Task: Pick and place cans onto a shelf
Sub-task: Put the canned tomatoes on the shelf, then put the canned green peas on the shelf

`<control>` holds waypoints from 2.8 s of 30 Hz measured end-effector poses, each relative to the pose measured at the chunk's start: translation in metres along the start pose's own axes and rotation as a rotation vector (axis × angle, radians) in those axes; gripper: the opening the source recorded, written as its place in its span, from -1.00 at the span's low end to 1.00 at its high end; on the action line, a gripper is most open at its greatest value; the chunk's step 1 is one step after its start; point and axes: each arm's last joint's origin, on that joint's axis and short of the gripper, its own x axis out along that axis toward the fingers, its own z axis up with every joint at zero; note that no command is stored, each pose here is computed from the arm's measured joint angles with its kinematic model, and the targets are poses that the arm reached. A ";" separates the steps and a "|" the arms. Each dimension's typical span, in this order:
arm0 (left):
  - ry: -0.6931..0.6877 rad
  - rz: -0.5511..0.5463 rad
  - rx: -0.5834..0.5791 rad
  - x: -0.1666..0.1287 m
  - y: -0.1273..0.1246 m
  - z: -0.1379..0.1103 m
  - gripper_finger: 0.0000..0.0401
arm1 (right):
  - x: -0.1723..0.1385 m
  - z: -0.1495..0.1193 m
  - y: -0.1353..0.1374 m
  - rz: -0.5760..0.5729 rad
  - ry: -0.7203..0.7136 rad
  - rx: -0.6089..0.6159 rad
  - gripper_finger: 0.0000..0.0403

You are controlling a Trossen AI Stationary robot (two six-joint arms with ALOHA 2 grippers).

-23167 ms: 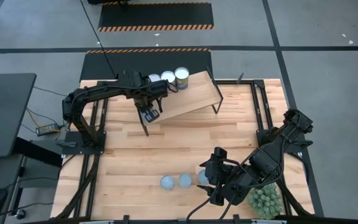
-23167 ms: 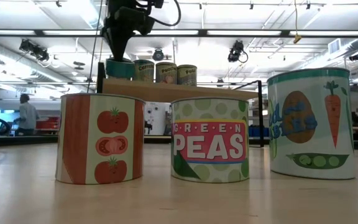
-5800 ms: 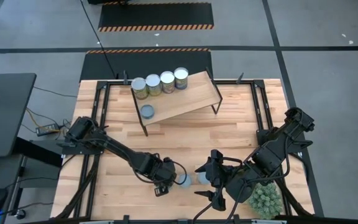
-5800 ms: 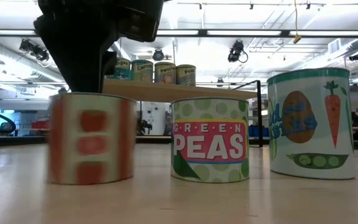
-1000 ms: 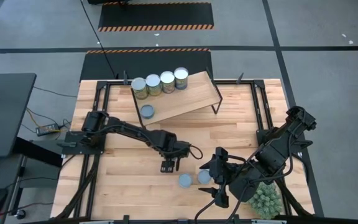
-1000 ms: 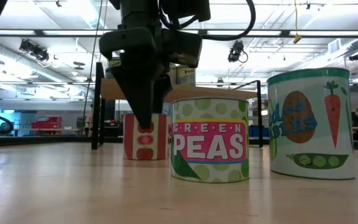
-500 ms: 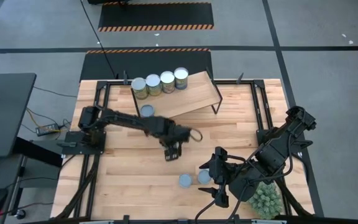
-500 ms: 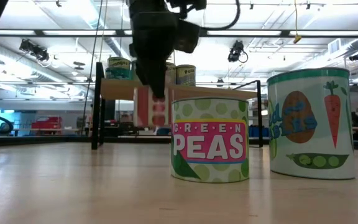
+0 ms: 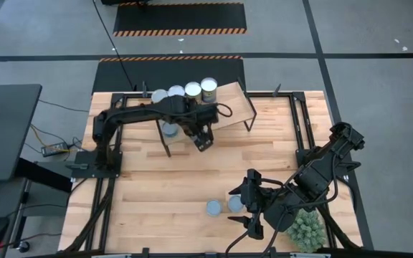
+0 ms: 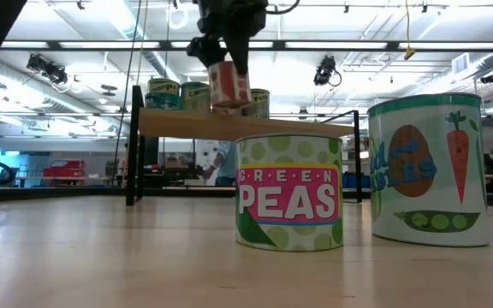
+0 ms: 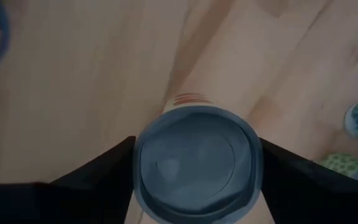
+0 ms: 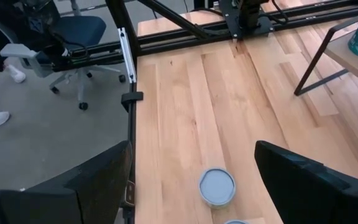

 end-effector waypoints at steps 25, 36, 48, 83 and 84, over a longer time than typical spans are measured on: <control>0.091 0.243 0.118 0.003 0.048 0.005 0.43 | 0.001 0.003 0.000 0.008 -0.020 0.012 0.73; 0.122 0.202 0.161 0.003 0.052 0.005 0.45 | 0.001 0.003 0.000 0.009 -0.021 0.012 0.73; 0.131 0.185 0.222 0.003 0.052 0.005 0.53 | 0.001 0.005 0.001 0.019 -0.036 0.001 0.73; 0.001 0.243 0.255 -0.032 0.040 0.007 0.78 | 0.001 0.004 0.001 0.026 -0.031 -0.005 0.73; -0.017 0.239 0.249 -0.037 0.040 0.008 0.78 | 0.001 0.004 0.001 0.026 -0.031 -0.006 0.73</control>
